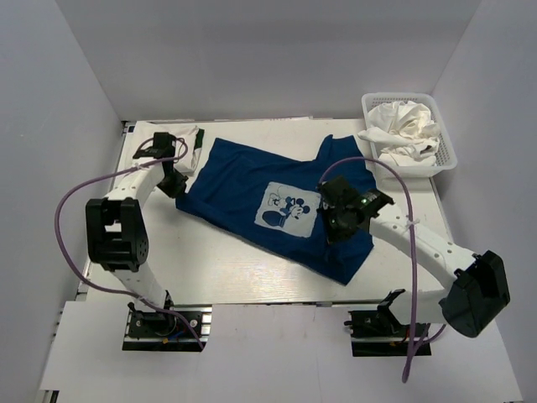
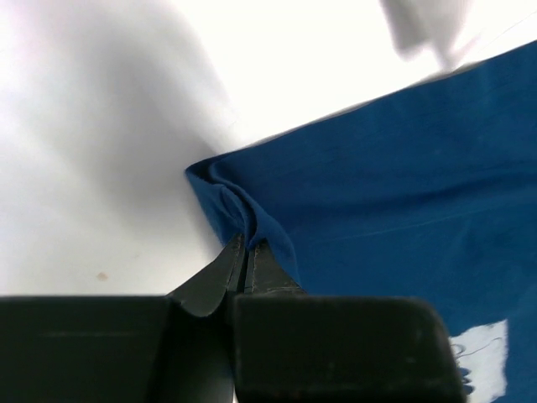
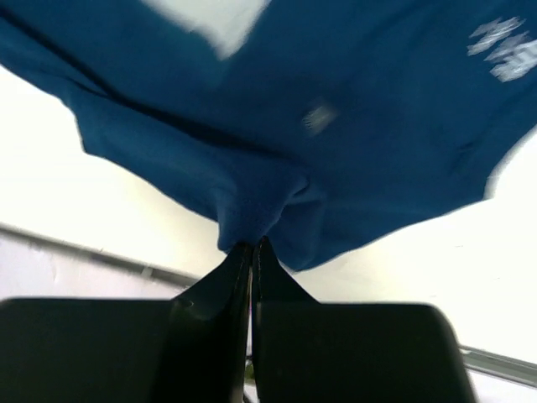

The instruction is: Fold and stack the t-shirts

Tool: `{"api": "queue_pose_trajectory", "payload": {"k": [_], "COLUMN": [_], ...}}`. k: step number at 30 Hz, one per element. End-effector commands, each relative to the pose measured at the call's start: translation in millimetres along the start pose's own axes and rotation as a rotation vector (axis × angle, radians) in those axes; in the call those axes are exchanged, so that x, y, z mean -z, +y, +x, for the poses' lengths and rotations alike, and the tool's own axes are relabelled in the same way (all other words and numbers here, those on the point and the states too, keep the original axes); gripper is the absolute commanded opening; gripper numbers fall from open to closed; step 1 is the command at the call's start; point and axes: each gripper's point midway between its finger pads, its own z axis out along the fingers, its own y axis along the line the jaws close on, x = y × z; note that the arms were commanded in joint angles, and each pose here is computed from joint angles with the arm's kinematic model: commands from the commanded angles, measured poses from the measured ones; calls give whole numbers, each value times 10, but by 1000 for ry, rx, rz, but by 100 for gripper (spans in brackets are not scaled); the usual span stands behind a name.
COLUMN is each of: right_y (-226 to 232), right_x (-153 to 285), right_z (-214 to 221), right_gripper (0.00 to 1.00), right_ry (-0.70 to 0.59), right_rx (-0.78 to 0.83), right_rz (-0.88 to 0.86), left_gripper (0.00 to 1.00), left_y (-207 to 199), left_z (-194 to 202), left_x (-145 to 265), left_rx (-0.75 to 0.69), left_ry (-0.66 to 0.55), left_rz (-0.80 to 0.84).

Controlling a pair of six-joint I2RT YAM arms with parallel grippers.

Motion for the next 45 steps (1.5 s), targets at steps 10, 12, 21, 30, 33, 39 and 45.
{"api": "queue_pose_trajectory", "payload": {"k": [10, 12, 21, 30, 33, 39, 45], "right_y": [-539, -628, -1001, -1410, -1462, -979, -300], "right_x": [19, -38, -187, -459, -470, -222, -448], "right_z": [-675, -734, -1142, -1835, -1868, -1652, -1055], "right_gripper": [0, 0, 0, 44, 60, 89, 89], "right_ry": [-60, -47, -112, -202, -192, -250, -214], "right_rx": [-28, -51, -103, -130, -154, -208, -266], "right_rz": [73, 82, 180, 362, 401, 145, -250], "left_gripper": [0, 0, 1, 100, 100, 100, 100], "left_y": [-603, -678, -938, -1048, -1007, -823, -623], "left_z": [-300, -329, -357, -397, -379, -249, 54], "left_x": [-102, -121, -223, -145, 18, 226, 248], "left_rx": [-21, -28, -27, -44, -61, -95, -162], "left_ry": [-4, -4, -15, -25, -43, -34, 20], "left_rz": [79, 98, 182, 241, 251, 272, 292]}}
